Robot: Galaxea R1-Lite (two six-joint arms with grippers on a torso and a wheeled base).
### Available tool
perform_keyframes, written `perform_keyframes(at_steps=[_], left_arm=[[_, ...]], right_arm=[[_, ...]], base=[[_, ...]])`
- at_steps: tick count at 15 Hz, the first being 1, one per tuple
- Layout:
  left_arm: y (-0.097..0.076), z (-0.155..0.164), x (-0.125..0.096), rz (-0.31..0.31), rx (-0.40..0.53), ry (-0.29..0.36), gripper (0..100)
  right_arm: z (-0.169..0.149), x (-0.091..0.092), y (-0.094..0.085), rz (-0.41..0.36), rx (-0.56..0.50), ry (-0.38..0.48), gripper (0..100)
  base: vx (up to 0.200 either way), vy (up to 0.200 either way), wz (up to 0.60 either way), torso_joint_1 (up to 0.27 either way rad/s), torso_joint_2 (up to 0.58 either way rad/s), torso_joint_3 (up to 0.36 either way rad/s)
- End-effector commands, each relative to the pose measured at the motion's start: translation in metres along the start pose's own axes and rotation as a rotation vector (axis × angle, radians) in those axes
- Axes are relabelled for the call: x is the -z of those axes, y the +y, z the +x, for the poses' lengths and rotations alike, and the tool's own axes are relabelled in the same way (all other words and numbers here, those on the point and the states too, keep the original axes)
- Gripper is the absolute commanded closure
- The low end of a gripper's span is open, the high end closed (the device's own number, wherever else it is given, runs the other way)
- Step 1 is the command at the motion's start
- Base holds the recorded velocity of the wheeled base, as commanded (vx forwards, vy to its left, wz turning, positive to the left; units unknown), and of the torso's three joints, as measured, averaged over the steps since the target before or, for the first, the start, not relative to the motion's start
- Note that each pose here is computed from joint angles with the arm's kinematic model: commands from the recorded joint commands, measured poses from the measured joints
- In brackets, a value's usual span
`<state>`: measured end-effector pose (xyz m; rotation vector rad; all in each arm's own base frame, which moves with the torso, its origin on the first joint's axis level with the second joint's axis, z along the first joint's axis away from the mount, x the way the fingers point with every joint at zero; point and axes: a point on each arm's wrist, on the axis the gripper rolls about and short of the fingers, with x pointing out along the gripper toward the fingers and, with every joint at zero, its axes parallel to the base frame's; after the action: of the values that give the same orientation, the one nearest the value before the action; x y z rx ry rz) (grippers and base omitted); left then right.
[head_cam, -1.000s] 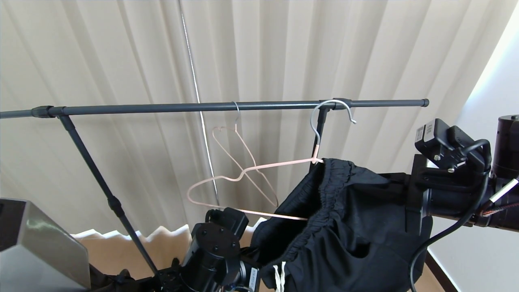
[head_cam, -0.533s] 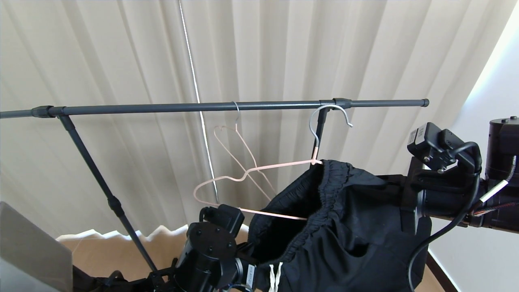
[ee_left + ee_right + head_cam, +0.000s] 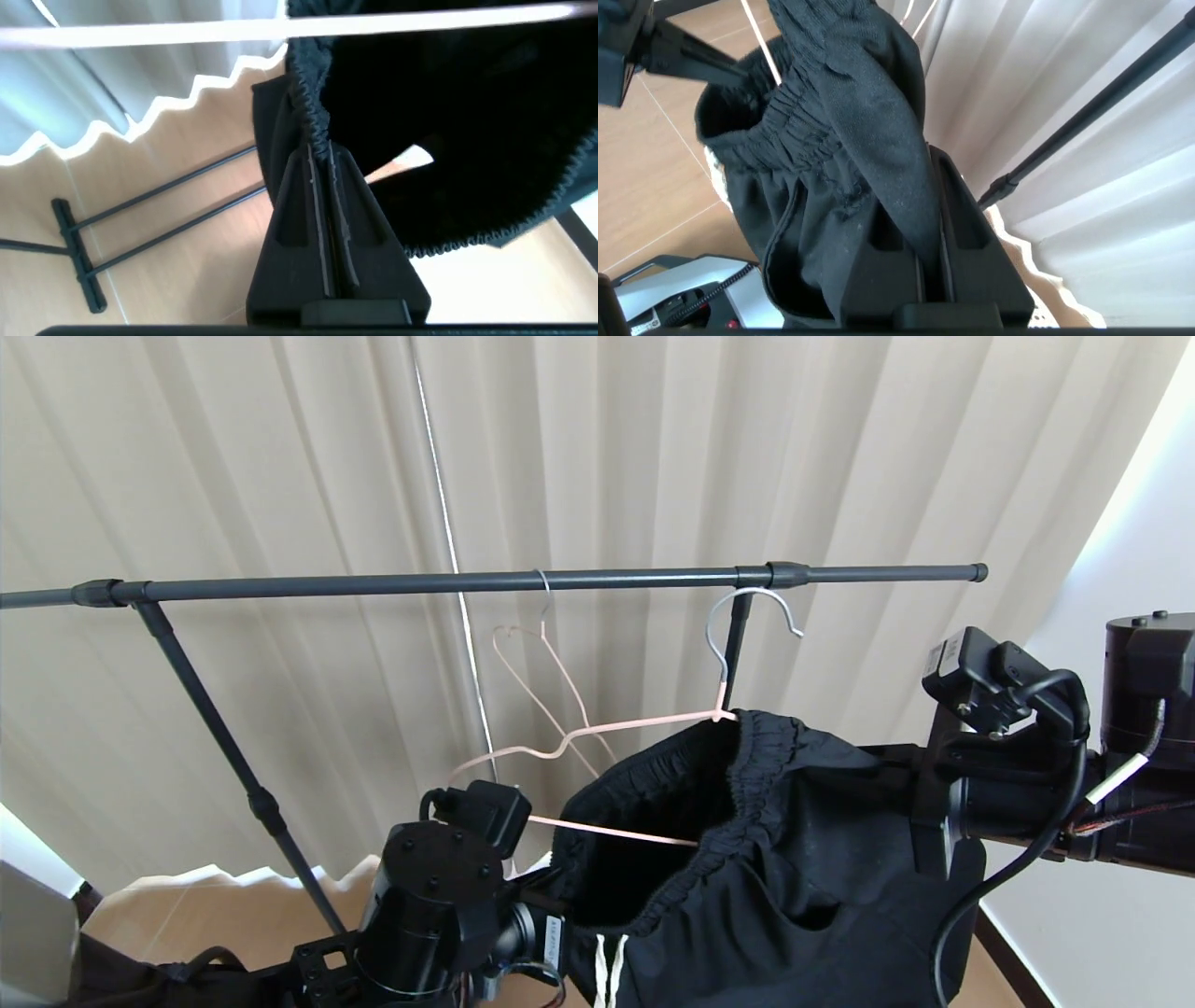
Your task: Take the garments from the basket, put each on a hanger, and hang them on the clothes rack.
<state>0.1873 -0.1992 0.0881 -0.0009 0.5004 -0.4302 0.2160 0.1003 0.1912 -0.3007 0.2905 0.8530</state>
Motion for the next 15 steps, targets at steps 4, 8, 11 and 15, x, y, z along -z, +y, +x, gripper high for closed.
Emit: perform_keyframes(at_steps=[4,8,11,15], left_arm=[[0.022,-0.01,-0.002,-0.033,-0.059,-0.011,100],[0.034,-0.018,-0.011,-0.054,-0.087,-0.052,100],[0.042,-0.019,-0.015,-0.068,-0.111,-0.065,100],[0.053,-0.019,-0.018,-0.089,-0.149,-0.075,100]], right_arm=[[0.002,0.002,0.0,0.004,0.009,0.014,100],[0.005,0.005,-0.002,0.006,0.021,0.03,100],[0.005,0.008,-0.002,0.007,0.037,0.045,100],[0.005,0.01,-0.001,-0.002,0.054,0.025,100]], base=[[0.0,0.0,0.0,0.0,0.0,0.0],[0.0,0.0,0.0,0.0,0.0,0.0],[0.0,0.0,0.0,0.0,0.0,0.0],[0.0,0.0,0.0,0.0,0.0,0.0]])
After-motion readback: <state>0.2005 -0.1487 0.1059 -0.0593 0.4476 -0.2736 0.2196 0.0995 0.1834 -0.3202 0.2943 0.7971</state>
